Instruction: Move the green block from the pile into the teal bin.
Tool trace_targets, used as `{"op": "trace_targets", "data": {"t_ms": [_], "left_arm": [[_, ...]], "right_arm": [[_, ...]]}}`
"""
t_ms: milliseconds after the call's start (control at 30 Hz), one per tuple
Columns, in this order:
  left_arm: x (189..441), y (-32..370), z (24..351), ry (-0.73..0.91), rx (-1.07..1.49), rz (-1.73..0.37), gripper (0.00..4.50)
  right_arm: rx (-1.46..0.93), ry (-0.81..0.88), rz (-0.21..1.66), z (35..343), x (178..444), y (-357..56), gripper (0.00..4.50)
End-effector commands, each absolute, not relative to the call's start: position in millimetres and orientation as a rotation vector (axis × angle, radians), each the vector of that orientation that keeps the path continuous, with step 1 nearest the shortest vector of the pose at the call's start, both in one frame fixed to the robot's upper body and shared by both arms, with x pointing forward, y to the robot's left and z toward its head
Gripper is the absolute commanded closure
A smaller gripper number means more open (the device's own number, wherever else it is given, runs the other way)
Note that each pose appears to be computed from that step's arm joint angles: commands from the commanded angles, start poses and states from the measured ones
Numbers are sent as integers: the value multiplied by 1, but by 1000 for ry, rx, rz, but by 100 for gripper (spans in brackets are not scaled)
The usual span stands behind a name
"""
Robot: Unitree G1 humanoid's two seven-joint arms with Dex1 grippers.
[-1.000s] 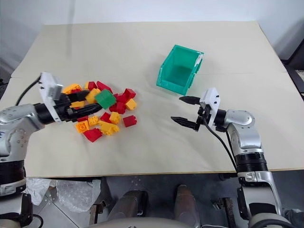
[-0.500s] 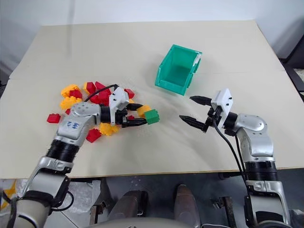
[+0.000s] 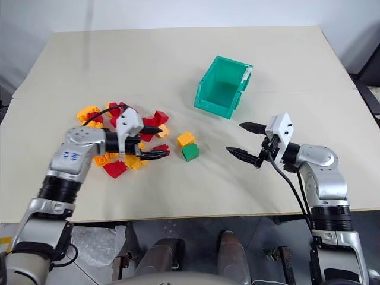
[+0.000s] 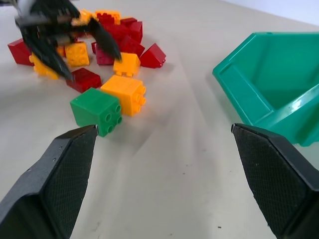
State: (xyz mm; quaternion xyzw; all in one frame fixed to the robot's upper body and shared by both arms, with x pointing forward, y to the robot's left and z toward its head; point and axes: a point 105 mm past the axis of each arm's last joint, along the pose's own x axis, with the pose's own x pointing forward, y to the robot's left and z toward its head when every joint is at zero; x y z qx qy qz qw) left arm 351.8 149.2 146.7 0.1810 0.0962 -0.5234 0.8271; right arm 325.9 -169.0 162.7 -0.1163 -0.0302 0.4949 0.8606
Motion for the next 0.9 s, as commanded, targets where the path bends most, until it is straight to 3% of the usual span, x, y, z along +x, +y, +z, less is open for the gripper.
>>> {"op": "trace_targets", "data": {"t_ms": [33,167,433,767,900], "left_arm": [[331,170,172,121,369,-1114,1],[296,201,187,85,332,-1099,1],[268,228,192,25,254,-1055,1],[252,232,192,-52,242,-1065,1],[233,240,181,-63,213,-1083,1]], "right_arm": [[-294,-56,1085,172,317,-170,0],[-345,49,1126,173,305,-183,0],[-397,127,1139,173,304,-181,0],[-370,168,1211,154,310,-135,0],[-319,191,1226,129,328,-94,0]]}}
